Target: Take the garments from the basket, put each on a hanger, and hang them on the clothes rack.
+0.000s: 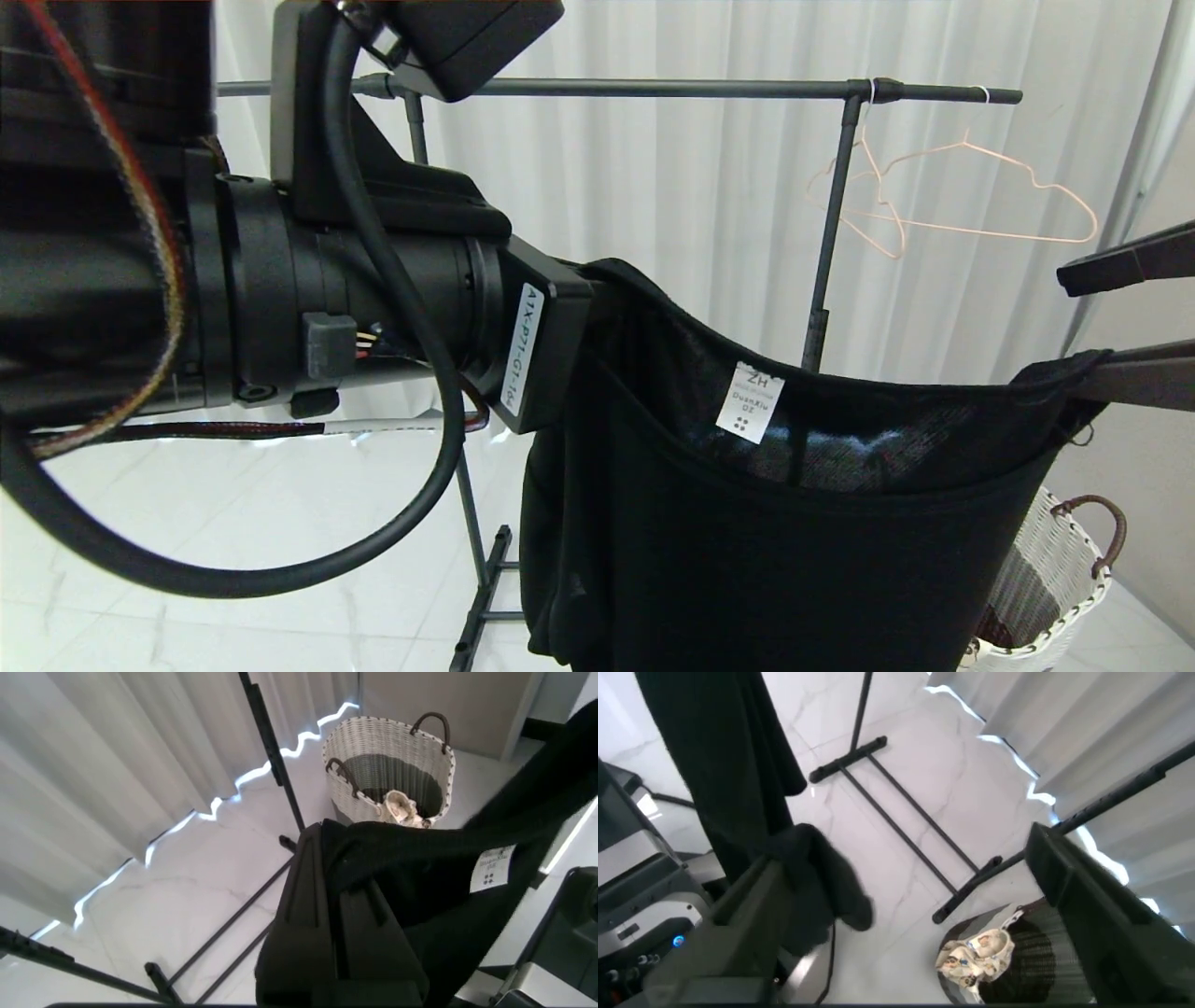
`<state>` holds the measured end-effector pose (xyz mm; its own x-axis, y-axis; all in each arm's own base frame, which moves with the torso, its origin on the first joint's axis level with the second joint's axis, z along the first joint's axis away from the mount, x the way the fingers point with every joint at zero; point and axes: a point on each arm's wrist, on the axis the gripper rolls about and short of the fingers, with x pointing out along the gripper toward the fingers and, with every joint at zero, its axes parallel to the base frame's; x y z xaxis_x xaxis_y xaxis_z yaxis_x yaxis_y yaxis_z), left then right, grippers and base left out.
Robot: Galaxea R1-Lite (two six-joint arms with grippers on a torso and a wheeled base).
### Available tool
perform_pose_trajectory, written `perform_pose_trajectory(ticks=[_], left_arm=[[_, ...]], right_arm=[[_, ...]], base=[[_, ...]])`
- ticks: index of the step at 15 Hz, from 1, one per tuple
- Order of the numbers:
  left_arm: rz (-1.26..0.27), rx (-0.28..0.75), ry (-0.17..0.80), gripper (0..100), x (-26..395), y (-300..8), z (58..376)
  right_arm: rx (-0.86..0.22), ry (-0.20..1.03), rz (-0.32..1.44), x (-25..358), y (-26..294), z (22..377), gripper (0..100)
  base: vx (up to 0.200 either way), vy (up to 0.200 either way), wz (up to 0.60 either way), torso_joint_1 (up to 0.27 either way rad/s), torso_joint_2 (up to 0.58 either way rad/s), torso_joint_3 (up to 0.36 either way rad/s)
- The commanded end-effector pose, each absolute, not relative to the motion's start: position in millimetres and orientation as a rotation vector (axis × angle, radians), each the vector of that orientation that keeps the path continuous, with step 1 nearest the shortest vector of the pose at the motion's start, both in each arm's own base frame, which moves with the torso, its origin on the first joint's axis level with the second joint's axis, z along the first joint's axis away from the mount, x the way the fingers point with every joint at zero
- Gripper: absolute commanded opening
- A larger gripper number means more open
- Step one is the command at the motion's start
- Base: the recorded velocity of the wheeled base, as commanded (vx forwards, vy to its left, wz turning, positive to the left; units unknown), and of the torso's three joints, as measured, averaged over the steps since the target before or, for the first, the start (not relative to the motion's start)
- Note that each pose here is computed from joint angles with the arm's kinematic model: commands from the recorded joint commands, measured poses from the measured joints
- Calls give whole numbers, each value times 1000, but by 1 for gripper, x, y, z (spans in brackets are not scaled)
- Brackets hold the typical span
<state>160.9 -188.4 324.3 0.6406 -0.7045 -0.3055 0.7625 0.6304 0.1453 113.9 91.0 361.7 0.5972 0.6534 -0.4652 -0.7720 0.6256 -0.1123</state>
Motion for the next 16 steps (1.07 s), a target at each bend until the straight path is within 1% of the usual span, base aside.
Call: perform_pose_trajectory(ticks=[1,4,11,13,14,15,16], left_arm=[[-847,272,228,0,161,-188,325],[-815,274,238,0,167,-184,323],[-765,266,244,0,174,-176,322],[-744,275,250,0,175,-175,320],[-649,341,267,0,176,-168,311],[-519,426,302,0,180,-151,298],[-451,478,328,0,182,-140,289]], right_arm=[[-315,406,843,114,91,361,100],[-292,403,815,112,85,363,100],[-295,429,794,105,77,353,100],[-295,451,728,110,72,350,100],[-348,529,476,118,52,340,100],[-384,600,274,121,36,334,100],[-382,645,173,122,26,330,100]], base=[[0,0,0,0,0,0],[0,0,0,0,0,0],[0,0,0,0,0,0],[0,0,0,0,0,0],[0,0,0,0,0,0],[0,0,0,0,0,0],[0,0,0,0,0,0]])
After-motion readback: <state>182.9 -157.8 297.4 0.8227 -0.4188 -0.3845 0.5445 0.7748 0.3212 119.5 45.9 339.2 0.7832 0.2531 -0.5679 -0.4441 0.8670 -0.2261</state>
